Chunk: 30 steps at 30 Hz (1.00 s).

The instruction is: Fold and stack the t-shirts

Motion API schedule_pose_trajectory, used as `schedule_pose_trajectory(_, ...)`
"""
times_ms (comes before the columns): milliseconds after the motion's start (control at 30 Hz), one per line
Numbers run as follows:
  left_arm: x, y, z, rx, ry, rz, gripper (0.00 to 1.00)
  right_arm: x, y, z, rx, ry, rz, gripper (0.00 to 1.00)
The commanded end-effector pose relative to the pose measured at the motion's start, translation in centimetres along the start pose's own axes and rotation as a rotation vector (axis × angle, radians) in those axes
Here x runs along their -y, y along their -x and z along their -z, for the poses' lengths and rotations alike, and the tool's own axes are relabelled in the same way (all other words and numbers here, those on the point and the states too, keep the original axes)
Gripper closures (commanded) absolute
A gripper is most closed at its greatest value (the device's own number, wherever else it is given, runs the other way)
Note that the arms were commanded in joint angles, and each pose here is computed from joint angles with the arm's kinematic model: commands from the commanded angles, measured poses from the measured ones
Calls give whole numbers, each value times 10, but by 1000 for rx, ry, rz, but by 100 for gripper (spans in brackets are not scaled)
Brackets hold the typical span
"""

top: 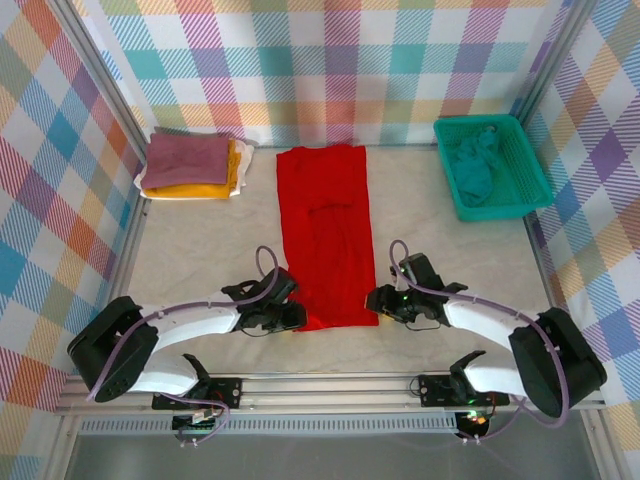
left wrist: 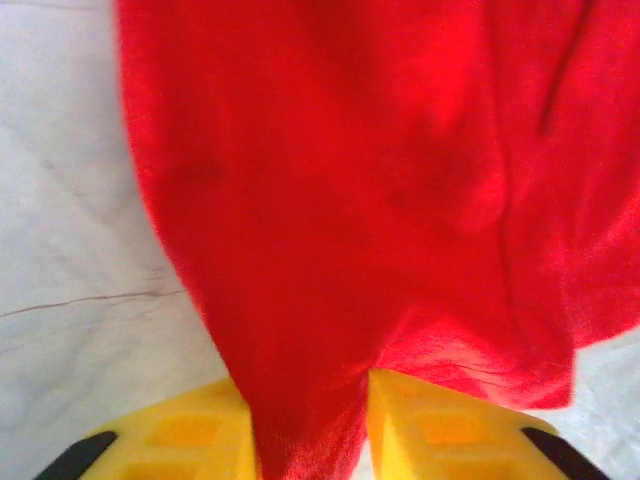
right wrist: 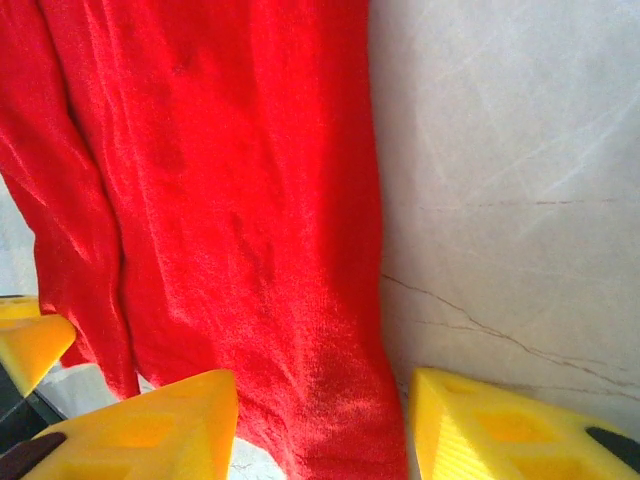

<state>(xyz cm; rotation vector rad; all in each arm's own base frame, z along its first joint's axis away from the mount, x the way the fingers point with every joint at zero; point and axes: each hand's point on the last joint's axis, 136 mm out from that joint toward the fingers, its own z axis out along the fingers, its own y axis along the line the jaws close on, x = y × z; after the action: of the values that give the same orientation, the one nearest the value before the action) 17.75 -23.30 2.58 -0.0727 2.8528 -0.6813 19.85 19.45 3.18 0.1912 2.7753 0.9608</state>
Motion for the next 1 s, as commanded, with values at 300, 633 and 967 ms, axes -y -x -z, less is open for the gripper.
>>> schedule_pose_trajectory(300, 10, 6, -6, 50, -50, -13, 89, -1, 6, 18, 48, -40, -4, 50)
schedule_pose_trajectory(633, -11, 1, 8, 94, -17, -14, 100, -8, 6, 32, 50, 9, -72, 47)
schedule_pose_trajectory(967, -26, -1, 14, 128, 4, -3, 100, -10, 0, 22, -41, 7, -131, 46)
